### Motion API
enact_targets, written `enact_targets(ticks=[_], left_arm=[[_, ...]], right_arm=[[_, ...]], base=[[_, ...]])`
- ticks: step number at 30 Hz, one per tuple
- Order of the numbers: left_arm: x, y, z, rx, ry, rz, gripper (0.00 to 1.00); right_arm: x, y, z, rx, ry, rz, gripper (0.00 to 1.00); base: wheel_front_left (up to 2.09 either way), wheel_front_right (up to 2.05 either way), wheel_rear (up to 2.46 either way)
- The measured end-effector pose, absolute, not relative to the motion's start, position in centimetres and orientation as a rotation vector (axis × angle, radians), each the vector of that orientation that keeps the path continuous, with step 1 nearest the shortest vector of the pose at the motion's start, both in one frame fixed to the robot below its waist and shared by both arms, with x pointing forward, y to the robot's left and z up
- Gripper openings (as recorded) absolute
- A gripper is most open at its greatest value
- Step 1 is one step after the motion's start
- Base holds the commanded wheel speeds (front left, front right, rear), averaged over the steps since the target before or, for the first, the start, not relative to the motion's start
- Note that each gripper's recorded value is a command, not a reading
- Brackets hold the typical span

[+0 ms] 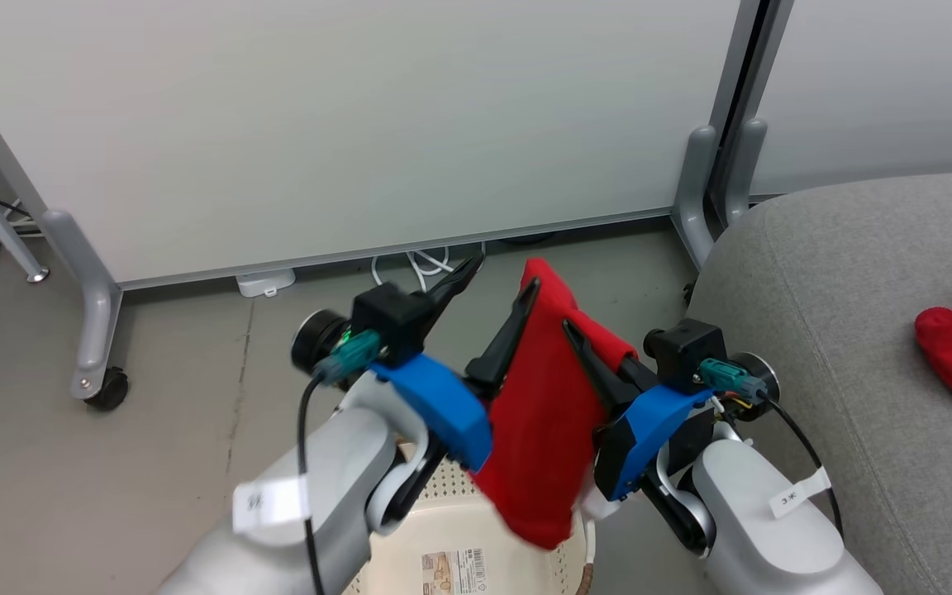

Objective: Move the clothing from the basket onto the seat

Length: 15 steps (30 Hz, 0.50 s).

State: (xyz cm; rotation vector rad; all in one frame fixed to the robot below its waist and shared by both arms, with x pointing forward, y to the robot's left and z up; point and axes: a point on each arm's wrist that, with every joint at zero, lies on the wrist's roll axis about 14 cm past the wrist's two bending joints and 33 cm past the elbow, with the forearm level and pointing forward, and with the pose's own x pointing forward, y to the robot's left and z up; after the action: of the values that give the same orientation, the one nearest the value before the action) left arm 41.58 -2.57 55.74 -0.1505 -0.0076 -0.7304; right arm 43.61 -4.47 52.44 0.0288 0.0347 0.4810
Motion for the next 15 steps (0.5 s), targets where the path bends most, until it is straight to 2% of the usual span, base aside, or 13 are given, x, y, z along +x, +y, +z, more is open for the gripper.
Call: enact_targets(ticks=[15], left_arm=[[38.3, 4.8, 50.9, -0.144, -0.006, -0.547, 1.00]], right_arm=[[43.9, -4.9, 51.7, 0.054, 0.047, 0.455, 0.00]], base=[[0.00, 0.00, 0.00]])
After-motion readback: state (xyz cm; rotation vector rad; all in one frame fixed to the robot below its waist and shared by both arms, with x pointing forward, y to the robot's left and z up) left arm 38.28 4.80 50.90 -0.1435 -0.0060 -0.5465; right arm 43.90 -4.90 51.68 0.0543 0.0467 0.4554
